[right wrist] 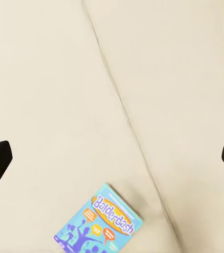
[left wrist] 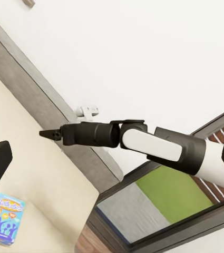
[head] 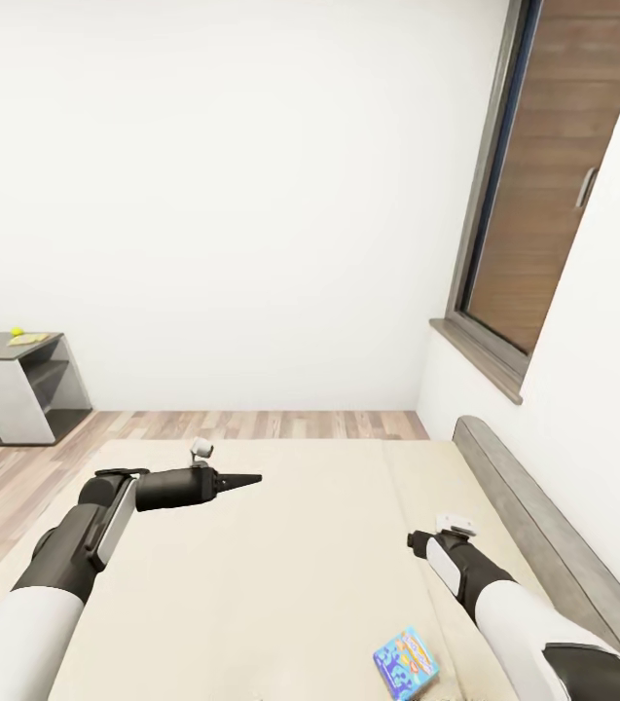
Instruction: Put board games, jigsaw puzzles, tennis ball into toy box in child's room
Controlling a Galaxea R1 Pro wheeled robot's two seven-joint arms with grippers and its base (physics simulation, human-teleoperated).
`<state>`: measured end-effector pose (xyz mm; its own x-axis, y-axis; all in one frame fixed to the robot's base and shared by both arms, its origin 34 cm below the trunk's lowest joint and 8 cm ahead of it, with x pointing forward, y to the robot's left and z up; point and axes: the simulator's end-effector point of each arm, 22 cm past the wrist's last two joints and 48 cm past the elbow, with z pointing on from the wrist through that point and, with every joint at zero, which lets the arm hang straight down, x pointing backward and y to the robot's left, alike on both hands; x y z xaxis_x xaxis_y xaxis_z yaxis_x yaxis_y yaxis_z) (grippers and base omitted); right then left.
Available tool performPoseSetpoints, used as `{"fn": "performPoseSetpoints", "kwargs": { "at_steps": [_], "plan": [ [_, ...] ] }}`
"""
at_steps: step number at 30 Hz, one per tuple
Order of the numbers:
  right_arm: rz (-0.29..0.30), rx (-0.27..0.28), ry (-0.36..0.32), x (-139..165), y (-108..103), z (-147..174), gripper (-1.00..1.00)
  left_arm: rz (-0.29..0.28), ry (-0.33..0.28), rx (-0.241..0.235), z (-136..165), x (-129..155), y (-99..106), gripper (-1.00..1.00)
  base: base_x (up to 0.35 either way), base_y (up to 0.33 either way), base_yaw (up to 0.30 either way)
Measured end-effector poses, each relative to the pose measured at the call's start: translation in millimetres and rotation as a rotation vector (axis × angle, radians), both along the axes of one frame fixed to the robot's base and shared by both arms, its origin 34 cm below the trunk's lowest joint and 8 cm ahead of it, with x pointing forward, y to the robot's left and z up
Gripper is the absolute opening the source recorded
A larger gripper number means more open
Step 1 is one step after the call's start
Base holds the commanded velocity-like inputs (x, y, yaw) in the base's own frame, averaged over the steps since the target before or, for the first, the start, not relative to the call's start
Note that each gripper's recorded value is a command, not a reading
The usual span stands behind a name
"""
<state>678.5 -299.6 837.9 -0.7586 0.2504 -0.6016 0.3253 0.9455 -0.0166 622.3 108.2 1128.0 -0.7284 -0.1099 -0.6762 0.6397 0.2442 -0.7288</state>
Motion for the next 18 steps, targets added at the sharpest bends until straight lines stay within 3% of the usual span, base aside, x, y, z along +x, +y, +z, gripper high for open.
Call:
{"fn": "performPoseSetpoints", "kwargs": {
  "at_steps": [5,18],
  "plan": [
    [0.004,0.022,0.032,-10.0,13.4,-14.6,1.0,0.001,0.005,-0.006,-2.6,1.3,1.0,1.0,0.0,0.0,0.0],
    [-0.005,0.015,0.056,-18.1,8.6,-31.2,1.0,-0.005,0.025,-0.004,-14.3,2.7,-2.0,1.0,0.0,0.0,0.0]
  ]
}}
